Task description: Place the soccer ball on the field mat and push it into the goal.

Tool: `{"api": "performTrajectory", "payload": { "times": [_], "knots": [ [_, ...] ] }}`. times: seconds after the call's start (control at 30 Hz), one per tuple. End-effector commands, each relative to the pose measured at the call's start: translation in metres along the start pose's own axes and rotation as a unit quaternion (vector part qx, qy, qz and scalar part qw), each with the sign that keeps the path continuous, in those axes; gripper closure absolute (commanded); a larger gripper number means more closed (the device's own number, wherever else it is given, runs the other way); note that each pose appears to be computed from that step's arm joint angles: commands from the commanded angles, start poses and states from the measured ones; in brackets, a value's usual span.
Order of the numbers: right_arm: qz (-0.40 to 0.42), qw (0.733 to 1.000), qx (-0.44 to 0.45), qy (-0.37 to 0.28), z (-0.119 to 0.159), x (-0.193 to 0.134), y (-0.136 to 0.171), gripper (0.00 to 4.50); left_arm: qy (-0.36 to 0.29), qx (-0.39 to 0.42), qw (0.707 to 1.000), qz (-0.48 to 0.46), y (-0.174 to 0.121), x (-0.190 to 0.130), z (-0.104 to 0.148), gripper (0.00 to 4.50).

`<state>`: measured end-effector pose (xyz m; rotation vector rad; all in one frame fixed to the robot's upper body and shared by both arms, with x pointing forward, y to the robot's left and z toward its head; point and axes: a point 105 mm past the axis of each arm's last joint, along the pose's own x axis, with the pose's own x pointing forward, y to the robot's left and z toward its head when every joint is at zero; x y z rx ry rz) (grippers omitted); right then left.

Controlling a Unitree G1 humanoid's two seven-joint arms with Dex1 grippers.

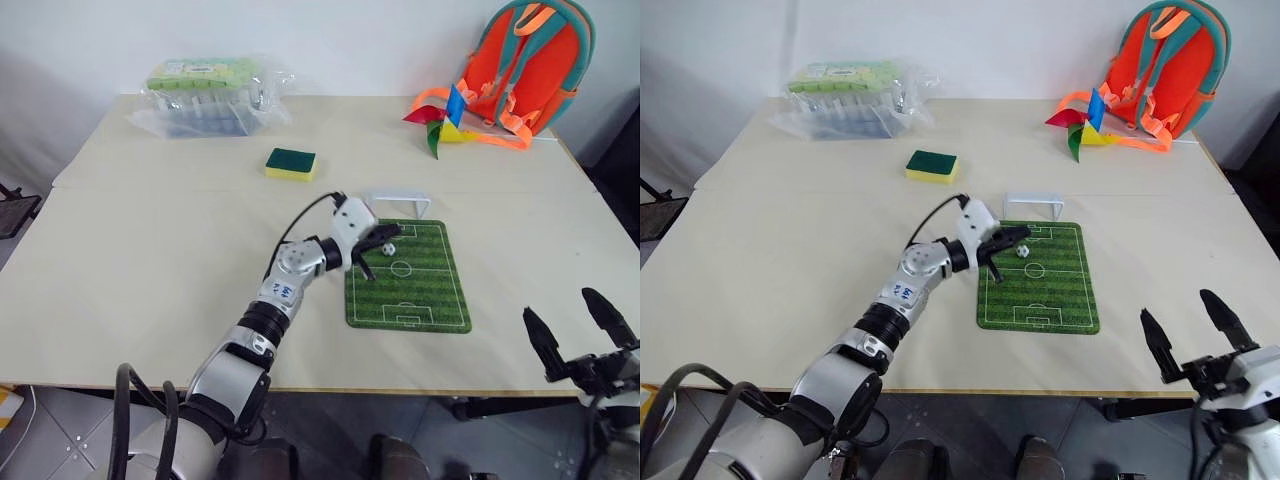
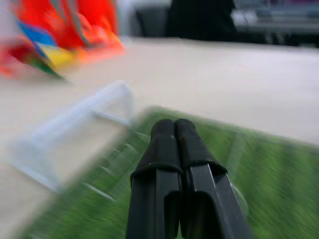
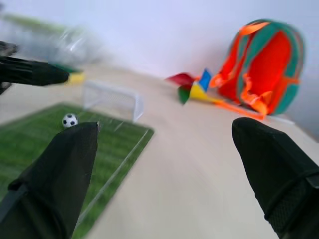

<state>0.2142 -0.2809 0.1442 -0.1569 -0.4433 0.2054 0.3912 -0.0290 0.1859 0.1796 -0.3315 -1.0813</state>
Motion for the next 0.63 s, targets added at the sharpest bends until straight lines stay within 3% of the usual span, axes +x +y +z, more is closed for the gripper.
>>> {"api": "performTrajectory", "payload": {
  "times": [0.03, 0.17, 0.3, 0.4, 0.53, 0.63],
  "knots": [
    [0.005, 1.0, -0.014, -0.018, 0.007, 0.007, 0.009, 0.0, -0.05, 0.039, 0.997, -0.041, 0.004, -0.024, 0.024, 4.47],
    [0.025, 0.999, -0.013, -0.015, 0.002, 0.013, 0.01, 0.0, -0.007, 0.044, 0.998, -0.041, 0.019, -0.092, 0.012, 4.47],
    [0.042, 0.999, -0.015, -0.01, -0.002, 0.016, 0.003, 0.0, 0.037, 0.022, 0.999, 0.028, 0.042, -0.156, 0.008, 4.47],
    [0.054, 0.998, -0.017, -0.009, -0.005, 0.018, -0.002, 0.0, 0.114, 0.041, 0.991, 0.062, 0.047, -0.204, -0.001, 4.47],
    [0.066, 0.998, -0.016, -0.007, -0.008, 0.023, -0.008, 0.0, 0.145, 0.055, 0.984, 0.087, 0.042, -0.246, 0.006, 4.47],
    [0.081, 0.997, -0.016, -0.006, -0.01, 0.027, -0.011, 0.0, 0.147, 0.054, 0.981, 0.112, 0.04, -0.261, 0.01, 4.47]
  ]
}}
